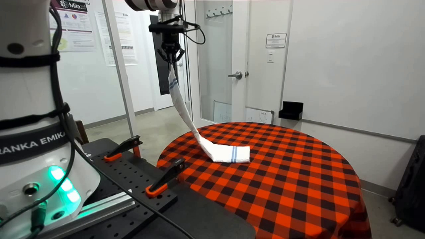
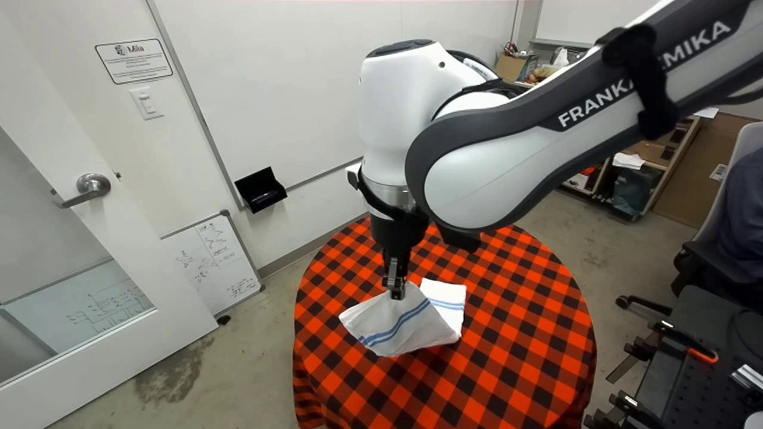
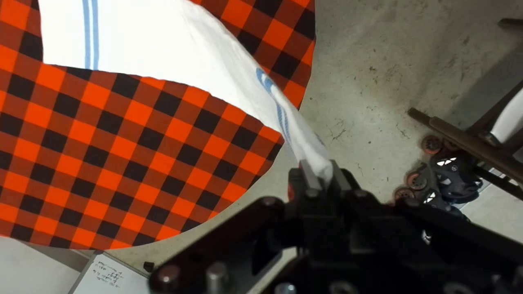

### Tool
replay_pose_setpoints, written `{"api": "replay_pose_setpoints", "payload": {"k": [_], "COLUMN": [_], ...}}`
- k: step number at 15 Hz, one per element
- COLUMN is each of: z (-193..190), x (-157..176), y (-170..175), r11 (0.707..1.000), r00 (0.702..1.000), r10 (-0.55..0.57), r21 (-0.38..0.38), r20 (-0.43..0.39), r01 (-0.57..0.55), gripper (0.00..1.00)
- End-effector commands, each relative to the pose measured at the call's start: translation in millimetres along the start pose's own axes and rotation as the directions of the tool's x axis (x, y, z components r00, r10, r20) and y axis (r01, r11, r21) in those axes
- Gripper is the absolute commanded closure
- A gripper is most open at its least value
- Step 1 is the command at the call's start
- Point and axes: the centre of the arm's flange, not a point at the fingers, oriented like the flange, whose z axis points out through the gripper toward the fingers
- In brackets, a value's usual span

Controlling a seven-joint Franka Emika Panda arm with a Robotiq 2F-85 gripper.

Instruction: Unfold the towel and lay it out on the table.

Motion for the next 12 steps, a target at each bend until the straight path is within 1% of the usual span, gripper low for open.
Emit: {"api": "replay_pose_setpoints", "payload": {"k": [1,7,12], "z": [-1.9,1.3,13.7], "x": [-9.1,-14.6,-25.5], "y": [4.7,8.9,-3.0], "r11": [1.0,1.0,0.999], "r00": [1.0,0.999,0.995], "r10": [-0.01,0.001,-0.035], "r21": [0.01,0.014,0.02], "r20": [0.026,0.051,0.095], "r01": [0.009,-0.001,0.033], "gripper": [0.98,0.98,0.98]}}
